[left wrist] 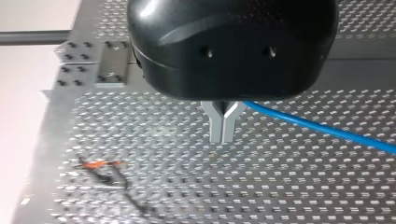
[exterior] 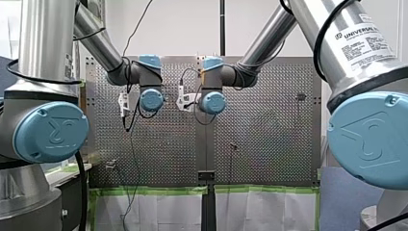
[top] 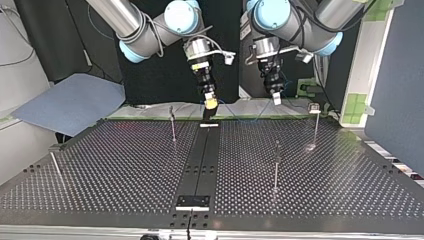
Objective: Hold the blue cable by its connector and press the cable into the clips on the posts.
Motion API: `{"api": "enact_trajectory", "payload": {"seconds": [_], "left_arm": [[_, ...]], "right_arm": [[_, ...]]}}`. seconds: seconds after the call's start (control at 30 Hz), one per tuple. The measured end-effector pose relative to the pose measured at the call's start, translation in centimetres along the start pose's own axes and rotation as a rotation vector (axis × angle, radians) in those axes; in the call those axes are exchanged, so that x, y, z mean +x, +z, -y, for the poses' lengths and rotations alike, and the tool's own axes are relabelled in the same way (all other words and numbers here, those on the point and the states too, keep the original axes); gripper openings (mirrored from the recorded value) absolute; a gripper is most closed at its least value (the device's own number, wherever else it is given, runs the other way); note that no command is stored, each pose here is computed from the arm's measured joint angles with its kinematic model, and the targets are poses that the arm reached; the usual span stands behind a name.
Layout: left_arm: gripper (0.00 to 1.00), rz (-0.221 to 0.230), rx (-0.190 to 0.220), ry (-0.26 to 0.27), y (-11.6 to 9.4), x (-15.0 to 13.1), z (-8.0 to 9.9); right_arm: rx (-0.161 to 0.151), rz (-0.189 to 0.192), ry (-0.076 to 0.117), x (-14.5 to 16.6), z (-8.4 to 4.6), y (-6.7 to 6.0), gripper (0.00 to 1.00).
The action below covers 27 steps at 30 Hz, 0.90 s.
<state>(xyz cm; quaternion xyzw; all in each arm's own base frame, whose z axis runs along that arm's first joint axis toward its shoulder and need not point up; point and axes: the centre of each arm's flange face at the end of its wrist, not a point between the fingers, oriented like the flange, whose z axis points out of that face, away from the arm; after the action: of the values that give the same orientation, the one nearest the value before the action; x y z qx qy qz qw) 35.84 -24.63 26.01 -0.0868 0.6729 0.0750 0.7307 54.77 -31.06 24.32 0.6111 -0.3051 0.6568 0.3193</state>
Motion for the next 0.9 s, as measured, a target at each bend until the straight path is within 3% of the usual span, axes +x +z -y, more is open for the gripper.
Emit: {"api": "enact_trajectory", "payload": {"seconds": [0.27, 0.5, 0.7, 0.9], "left_arm": [[0.00, 0.052, -0.003, -0.020, 2.8, -4.9, -1.1], [0.00, 0.099, 0.003, -0.039, 4.6, -9.3, -2.2], [0.00, 0.081, 0.044, -0.051, 5.6, -10.3, -1.9], [0.00, 0.069, 0.041, -0.050, 5.6, -11.5, -3.0]], "right_arm": [[0.003, 0.008, 0.015, 1.7, 0.7, 1.4, 0.00], [-0.007, 0.017, 0.016, 3.1, 1.0, 2.6, 0.00], [-0.020, 0.017, 0.018, 4.2, 1.0, 3.3, 0.00], [-0.019, 0.016, 0.016, 5.7, 1.5, 4.0, 0.00]]}}
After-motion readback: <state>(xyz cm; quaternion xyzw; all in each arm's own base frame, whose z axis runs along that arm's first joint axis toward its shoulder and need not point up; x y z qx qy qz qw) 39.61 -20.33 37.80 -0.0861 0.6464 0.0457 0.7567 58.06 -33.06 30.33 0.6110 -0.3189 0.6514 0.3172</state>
